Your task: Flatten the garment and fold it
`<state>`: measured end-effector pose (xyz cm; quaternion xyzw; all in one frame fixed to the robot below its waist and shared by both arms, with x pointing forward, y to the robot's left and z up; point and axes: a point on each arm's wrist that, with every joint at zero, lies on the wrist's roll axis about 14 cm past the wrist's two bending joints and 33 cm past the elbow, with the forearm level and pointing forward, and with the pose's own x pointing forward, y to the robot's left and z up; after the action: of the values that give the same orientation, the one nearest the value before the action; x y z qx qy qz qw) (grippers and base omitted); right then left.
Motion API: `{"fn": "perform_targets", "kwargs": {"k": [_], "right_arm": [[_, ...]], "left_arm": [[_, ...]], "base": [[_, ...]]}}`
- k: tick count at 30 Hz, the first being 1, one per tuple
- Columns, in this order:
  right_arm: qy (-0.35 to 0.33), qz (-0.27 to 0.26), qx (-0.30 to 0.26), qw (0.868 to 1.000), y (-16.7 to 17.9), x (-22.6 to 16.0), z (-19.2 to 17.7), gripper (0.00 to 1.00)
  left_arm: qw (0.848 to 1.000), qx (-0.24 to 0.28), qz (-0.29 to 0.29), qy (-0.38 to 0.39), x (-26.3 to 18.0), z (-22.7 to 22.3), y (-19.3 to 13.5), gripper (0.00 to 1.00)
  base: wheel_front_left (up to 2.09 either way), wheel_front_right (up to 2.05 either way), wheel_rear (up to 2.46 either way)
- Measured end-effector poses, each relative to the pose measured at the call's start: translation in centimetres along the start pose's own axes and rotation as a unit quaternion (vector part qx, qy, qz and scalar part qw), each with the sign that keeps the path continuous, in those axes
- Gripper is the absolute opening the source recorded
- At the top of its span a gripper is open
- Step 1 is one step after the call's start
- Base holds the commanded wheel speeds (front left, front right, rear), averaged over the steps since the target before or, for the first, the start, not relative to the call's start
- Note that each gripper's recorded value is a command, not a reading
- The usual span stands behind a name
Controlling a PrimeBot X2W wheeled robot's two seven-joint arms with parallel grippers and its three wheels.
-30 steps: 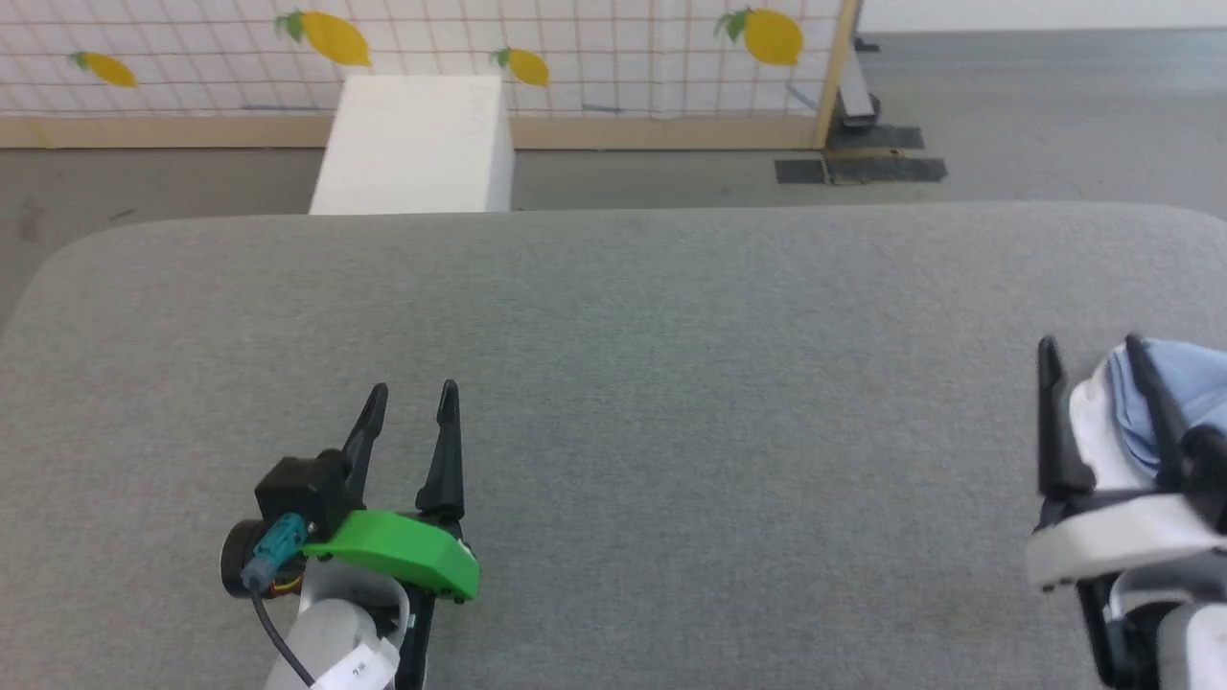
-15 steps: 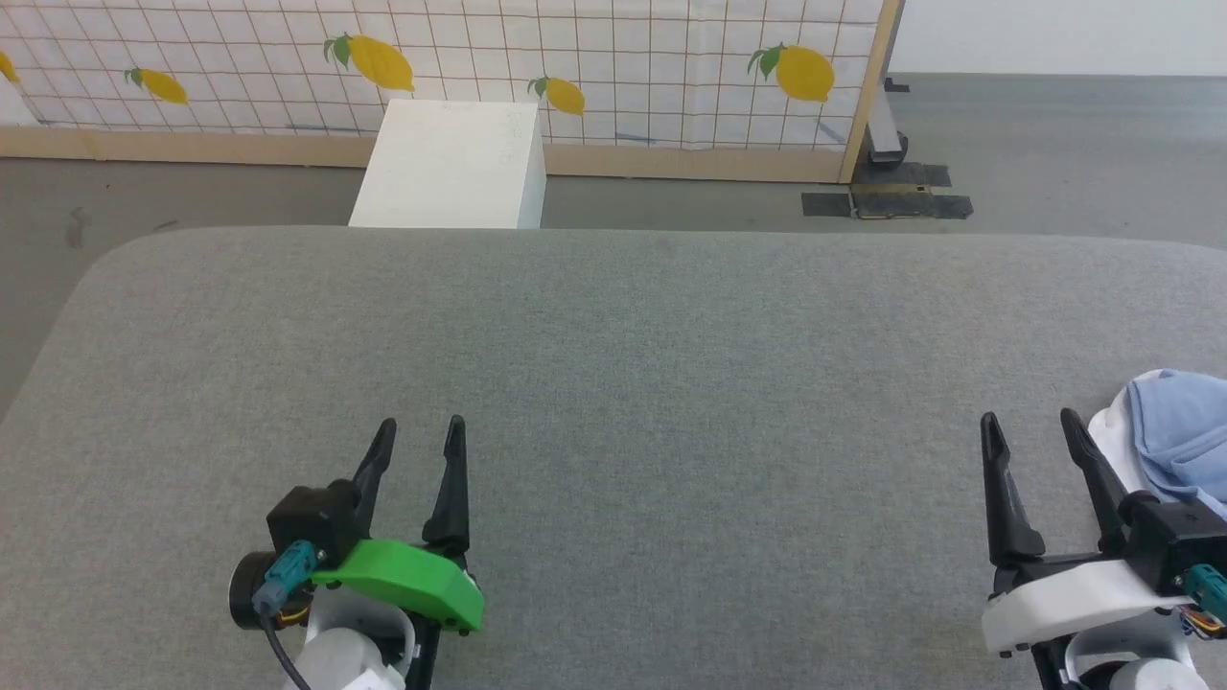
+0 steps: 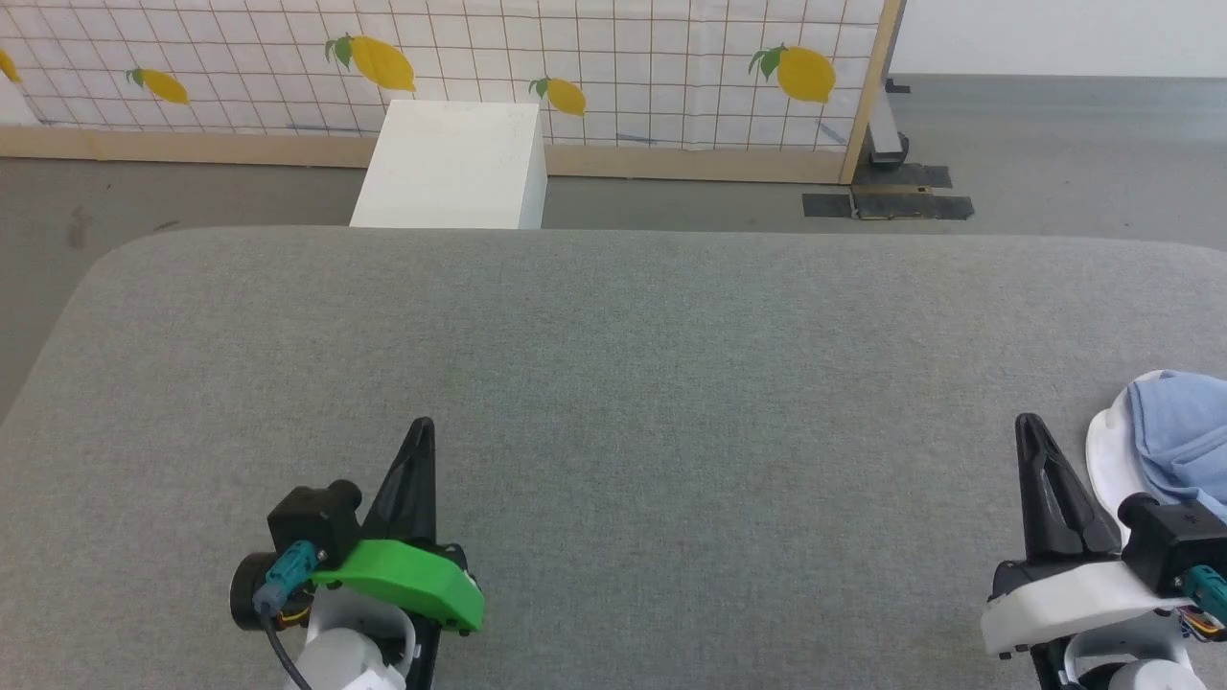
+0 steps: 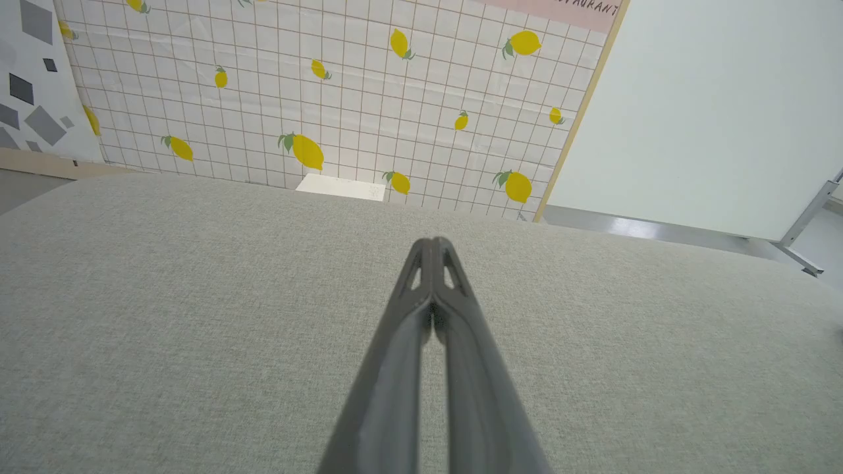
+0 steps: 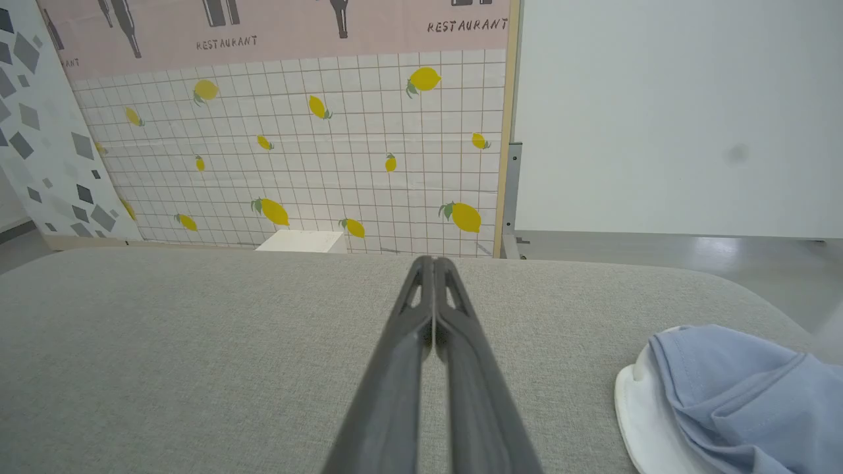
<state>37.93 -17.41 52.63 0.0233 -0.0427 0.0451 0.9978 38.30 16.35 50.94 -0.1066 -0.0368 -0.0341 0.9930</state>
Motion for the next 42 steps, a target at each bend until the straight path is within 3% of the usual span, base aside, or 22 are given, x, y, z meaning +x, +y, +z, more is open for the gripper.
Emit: {"fn": "perform_targets", "kwargs": {"k": [42], "right_arm": [[0.02, 0.006, -0.011, 1.0, 0.38, -0.41, -0.31, 0.0]], "left_arm": [[0.999, 0.036, -0.001, 0.008, 0.07, 0.89, -0.11, 0.0]], "base": [[0.0, 0.0, 0.0]]}}
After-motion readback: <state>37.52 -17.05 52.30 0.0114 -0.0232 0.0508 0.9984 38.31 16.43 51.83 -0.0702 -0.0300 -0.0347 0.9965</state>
